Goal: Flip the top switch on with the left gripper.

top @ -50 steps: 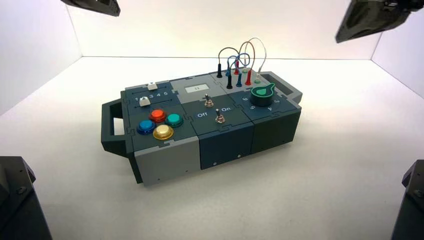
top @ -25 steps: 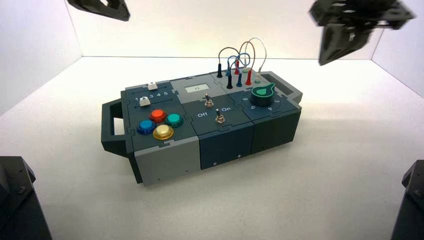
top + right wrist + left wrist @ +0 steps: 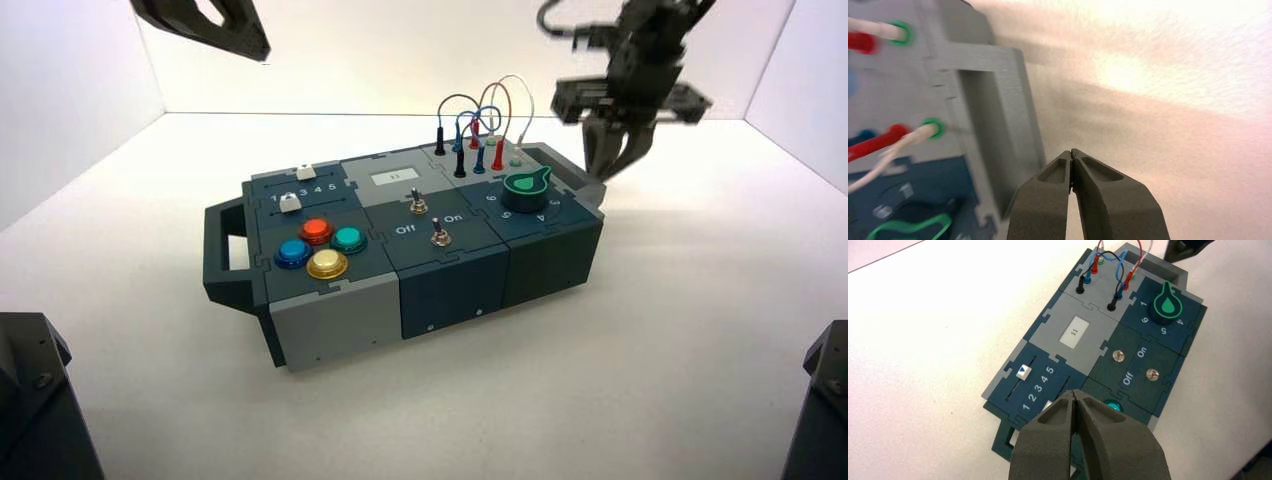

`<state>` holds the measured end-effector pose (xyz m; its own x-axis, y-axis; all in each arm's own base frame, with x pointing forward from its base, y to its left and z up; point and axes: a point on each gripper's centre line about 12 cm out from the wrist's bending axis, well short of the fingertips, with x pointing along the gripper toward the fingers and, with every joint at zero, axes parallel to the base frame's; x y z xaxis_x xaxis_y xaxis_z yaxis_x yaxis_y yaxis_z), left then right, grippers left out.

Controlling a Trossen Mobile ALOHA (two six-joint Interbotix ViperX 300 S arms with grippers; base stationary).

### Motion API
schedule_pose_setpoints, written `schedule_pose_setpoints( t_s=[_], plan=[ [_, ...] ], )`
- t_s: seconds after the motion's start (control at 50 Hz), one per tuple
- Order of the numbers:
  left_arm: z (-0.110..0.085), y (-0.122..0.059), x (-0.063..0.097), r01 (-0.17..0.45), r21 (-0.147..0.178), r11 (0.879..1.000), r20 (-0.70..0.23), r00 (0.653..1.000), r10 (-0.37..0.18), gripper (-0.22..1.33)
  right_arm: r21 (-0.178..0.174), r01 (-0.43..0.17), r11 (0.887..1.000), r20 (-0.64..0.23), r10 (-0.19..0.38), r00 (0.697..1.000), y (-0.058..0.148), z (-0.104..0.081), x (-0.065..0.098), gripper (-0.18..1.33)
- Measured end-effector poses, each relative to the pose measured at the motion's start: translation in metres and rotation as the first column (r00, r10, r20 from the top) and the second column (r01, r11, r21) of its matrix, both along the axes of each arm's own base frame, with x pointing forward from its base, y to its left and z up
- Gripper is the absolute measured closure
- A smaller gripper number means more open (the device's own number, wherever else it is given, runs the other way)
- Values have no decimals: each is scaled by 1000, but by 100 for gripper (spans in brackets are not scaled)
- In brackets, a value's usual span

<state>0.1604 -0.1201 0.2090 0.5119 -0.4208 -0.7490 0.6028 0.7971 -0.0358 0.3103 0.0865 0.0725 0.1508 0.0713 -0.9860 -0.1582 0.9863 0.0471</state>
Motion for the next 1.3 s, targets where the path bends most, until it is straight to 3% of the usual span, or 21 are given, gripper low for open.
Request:
schedule_pose_setpoints(
  t_s=[0.3, 0.58, 0.68, 0.8, 0.94, 0.96, 0.98, 1.02, 1.04, 1.08, 1.18, 1.3],
  plan=[
    [10, 3, -5, 2, -14, 1000, 18, 1000, -1, 128, -5, 4, 1000, -19, -4, 1000, 0, -7, 5, 129],
    [-9, -9, 8, 14, 55, 998, -92, 996, -9, 128, -7, 6, 1000, -28, -6, 1000, -1, -7, 4, 129],
    [-13, -16, 11, 36, 77, 996, -120, 992, -26, 128, -7, 5, 1000, -30, -6, 1000, -1, -7, 3, 129],
    [-26, -33, 15, 89, 125, 988, -192, 979, -64, 128, -9, 5, 1000, -36, -5, 999, -1, -8, 3, 130],
    [-41, -49, 18, 162, 189, 969, -275, 956, -106, 128, -9, 8, 1000, -40, -8, 999, -2, -9, 3, 129],
    [-44, -54, 18, 191, 207, 959, -299, 946, -124, 128, -9, 8, 1000, -42, -8, 999, -2, -9, 2, 129],
    [-45, -55, 18, 195, 210, 958, -303, 945, -126, 128, -10, 8, 1000, -43, -8, 999, -2, -10, 2, 130],
    [-53, -62, 17, 245, 242, 939, -343, 927, -153, 128, -10, 8, 1000, -46, -8, 999, -2, -10, 2, 129],
    [-53, -63, 18, 248, 243, 938, -344, 926, -155, 128, -10, 8, 1000, -46, -8, 999, -2, -10, 2, 129],
    [-59, -69, 17, 289, 267, 919, -377, 909, -177, 128, -11, 8, 1000, -48, -8, 999, -2, -10, 2, 130],
    [-66, -77, 18, 341, 295, 893, -416, 887, -201, 128, -11, 7, 1000, -52, -8, 999, -2, -10, 1, 129],
    [-70, -81, 22, 374, 314, 873, -434, 874, -218, 128, -12, 7, 1000, -54, -8, 999, -2, -10, 1, 130]
  ],
)
